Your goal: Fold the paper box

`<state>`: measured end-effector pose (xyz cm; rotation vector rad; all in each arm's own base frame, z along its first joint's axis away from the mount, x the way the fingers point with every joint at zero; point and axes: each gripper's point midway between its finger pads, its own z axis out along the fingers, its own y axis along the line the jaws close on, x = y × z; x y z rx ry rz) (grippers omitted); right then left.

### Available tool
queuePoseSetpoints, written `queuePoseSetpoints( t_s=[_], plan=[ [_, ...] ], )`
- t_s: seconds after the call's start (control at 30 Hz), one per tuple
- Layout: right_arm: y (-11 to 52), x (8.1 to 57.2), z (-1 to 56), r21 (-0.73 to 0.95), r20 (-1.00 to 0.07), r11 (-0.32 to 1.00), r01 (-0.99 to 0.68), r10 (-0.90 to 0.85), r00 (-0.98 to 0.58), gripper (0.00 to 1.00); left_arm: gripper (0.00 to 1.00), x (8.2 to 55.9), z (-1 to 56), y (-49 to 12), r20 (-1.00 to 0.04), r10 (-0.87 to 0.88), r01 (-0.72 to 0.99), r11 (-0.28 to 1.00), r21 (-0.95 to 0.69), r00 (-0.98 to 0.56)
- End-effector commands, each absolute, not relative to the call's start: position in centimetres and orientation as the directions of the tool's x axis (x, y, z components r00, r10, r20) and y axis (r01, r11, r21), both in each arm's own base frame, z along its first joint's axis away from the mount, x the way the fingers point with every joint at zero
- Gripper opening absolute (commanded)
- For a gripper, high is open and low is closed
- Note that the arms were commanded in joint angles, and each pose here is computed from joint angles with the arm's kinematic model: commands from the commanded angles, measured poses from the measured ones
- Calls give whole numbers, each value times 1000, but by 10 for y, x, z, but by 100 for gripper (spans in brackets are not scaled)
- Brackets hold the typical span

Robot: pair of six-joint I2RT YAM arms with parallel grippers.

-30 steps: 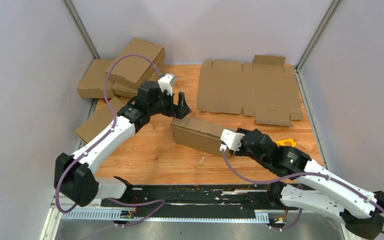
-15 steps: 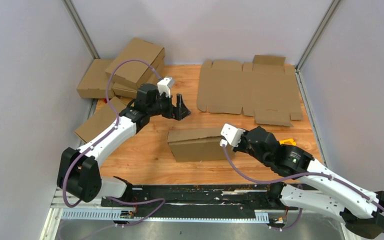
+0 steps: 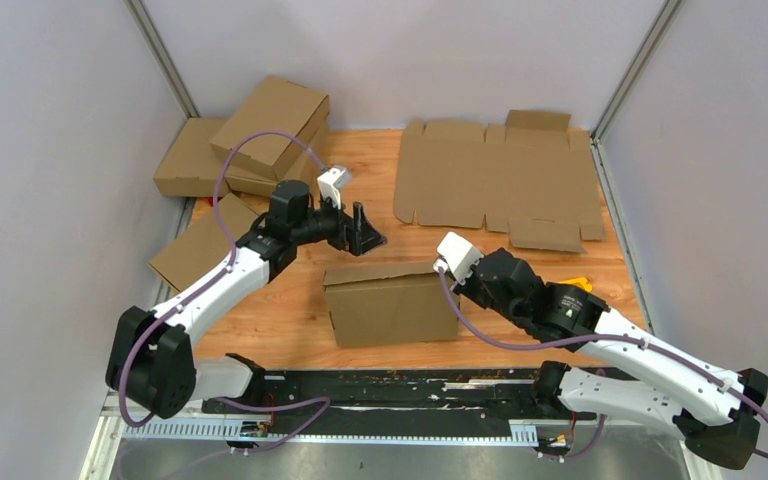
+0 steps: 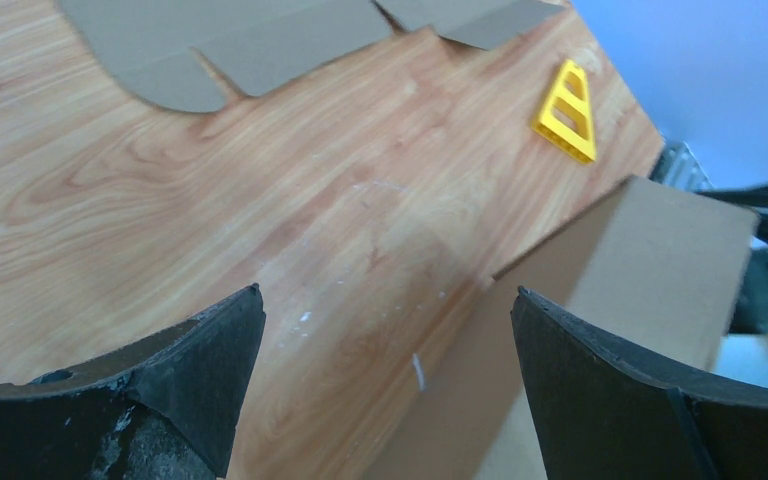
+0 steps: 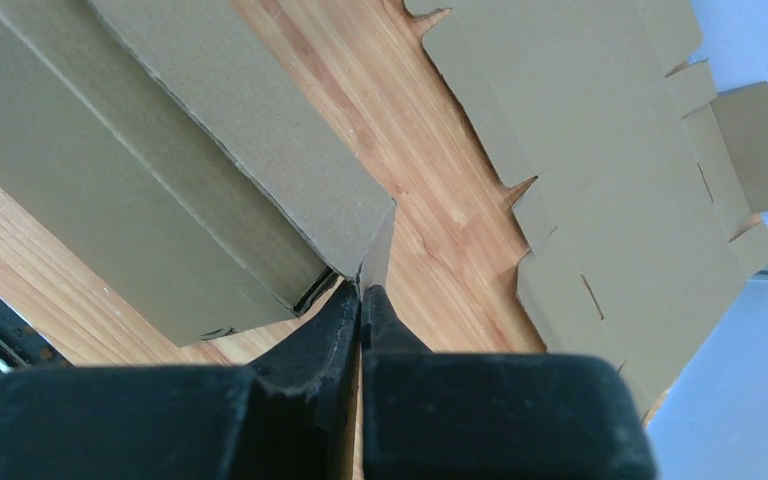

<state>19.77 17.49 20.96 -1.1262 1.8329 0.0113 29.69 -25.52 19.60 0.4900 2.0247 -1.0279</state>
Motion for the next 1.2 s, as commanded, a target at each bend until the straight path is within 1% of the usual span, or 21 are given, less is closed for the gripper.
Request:
queuePoseSetpoints(
  t_s=[0.0, 0.07, 0.13, 0.23, 0.33, 0.43, 0.5, 0.57, 0.63, 0.73, 0.8, 0.87, 0.9, 1.0, 1.17],
  plan=[
    [184, 200, 219, -369, -795, 647, -667, -592, -134, 0, 100, 264, 232, -280, -887, 51, 804, 449, -390, -459],
    [182, 205, 219, -379, -804, 670, -639, -580, -131, 0, 100, 252, 220, -289, -870, 155, 823, 436, -364, -467],
    [180, 211, 223, -393, -821, 693, -604, -561, -110, 0, 100, 244, 213, -296, -847, 217, 831, 417, -369, -485],
    [181, 216, 231, -404, -845, 708, -579, -532, -61, 0, 100, 236, 218, -304, -847, 221, 847, 363, -387, -483],
    [184, 218, 233, -418, -843, 697, -582, -537, -38, 0, 100, 227, 231, -309, -862, 209, 867, 311, -389, -461],
    [184, 219, 231, -429, -832, 688, -585, -554, -42, 0, 100, 216, 233, -312, -864, 259, 889, 286, -358, -431],
    [184, 218, 230, -434, -827, 679, -592, -561, -37, 0, 100, 212, 227, -311, -849, 316, 892, 309, -330, -424],
    [184, 217, 231, -432, -830, 675, -599, -557, -30, 0, 100, 214, 217, -306, -826, 376, 885, 369, -283, -421],
    [184, 216, 232, -428, -835, 675, -602, -550, -24, 0, 100, 208, 215, -306, -811, 400, 885, 369, -285, -428],
    [184, 215, 232, -427, -834, 671, -606, -551, -22, 0, 100, 208, 230, -307, -841, 345, 883, 372, -286, -418],
    [184, 214, 232, -422, -835, 671, -610, -550, -26, 0, 100, 205, 243, -308, -866, 307, 892, 353, -282, -395],
    [184, 214, 232, -415, -839, 675, -611, -543, -30, 0, 100, 201, 250, -308, -877, 288, 897, 341, -281, -385],
    [185, 212, 232, -411, -841, 672, -616, -540, -27, 0, 100, 202, 250, -306, -875, 296, 894, 360, -268, -382],
    [187, 210, 232, -407, -844, 662, -629, -536, -18, 0, 100, 206, 235, -293, -841, 381, 876, 436, -204, -385],
    [186, 210, 233, -403, -846, 667, -627, -533, -23, 0, 100, 193, 210, -287, -746, 534, 884, 440, -157, -398]
  ],
)
